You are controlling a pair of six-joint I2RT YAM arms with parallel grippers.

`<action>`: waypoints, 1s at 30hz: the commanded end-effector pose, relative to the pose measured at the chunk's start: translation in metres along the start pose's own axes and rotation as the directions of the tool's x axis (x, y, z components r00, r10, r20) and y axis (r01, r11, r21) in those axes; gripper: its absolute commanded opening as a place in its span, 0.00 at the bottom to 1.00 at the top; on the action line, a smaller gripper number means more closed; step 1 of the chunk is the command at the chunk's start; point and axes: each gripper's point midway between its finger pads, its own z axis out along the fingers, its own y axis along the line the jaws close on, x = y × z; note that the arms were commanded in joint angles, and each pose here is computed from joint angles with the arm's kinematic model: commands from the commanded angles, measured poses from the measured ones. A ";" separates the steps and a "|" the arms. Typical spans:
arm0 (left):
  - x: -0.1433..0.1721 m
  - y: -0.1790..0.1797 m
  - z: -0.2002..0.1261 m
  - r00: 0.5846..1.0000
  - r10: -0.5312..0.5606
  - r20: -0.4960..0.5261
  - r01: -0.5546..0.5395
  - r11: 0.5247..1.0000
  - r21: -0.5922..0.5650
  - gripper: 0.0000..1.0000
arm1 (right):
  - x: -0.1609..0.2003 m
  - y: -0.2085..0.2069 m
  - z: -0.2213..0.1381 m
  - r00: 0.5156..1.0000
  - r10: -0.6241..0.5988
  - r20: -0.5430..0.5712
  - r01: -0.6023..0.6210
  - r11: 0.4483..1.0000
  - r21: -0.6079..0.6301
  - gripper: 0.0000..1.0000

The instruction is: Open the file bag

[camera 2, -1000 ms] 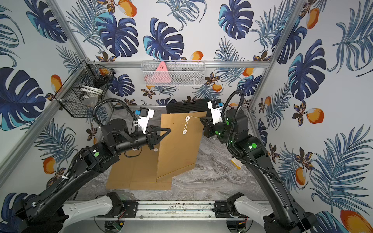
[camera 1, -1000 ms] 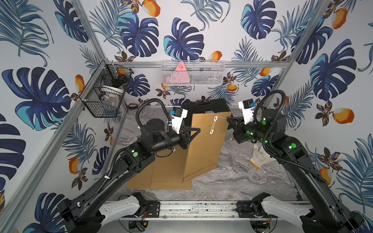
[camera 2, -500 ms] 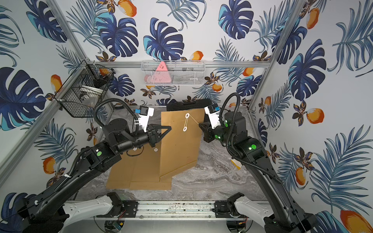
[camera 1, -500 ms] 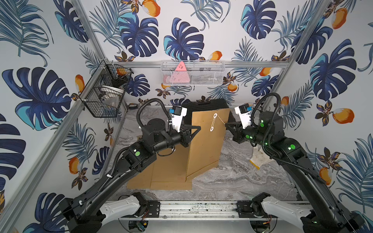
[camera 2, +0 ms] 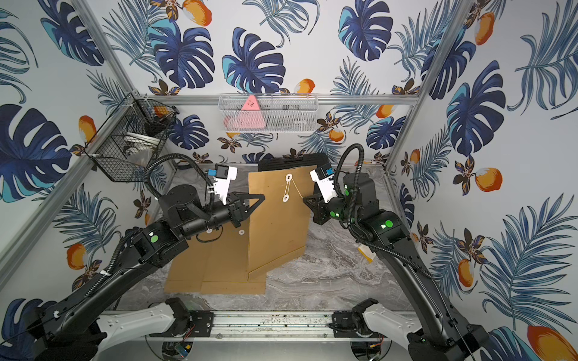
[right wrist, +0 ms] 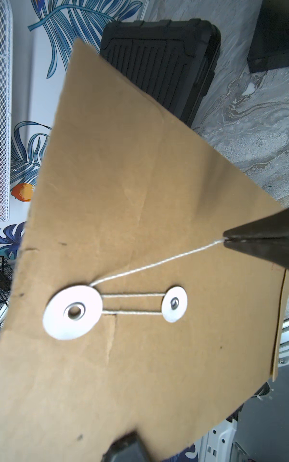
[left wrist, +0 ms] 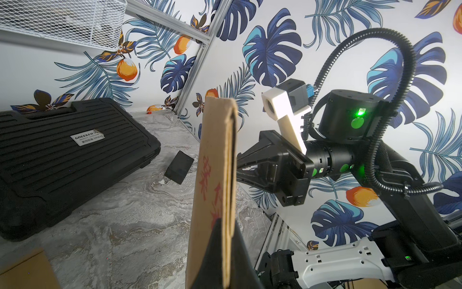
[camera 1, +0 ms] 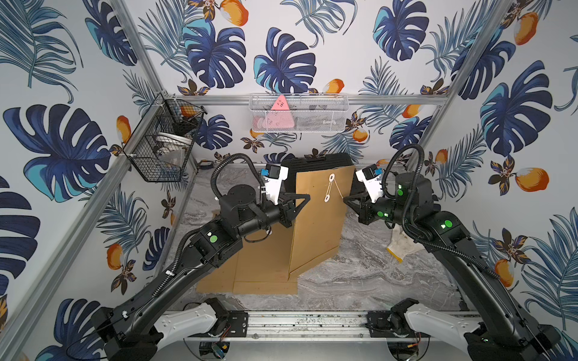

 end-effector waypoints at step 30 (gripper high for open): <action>-0.007 0.025 0.016 1.000 0.005 0.015 -0.003 0.992 -0.129 0.00 | 0.019 0.055 0.014 0.995 -0.070 -0.073 0.048 0.964 -0.263 0.00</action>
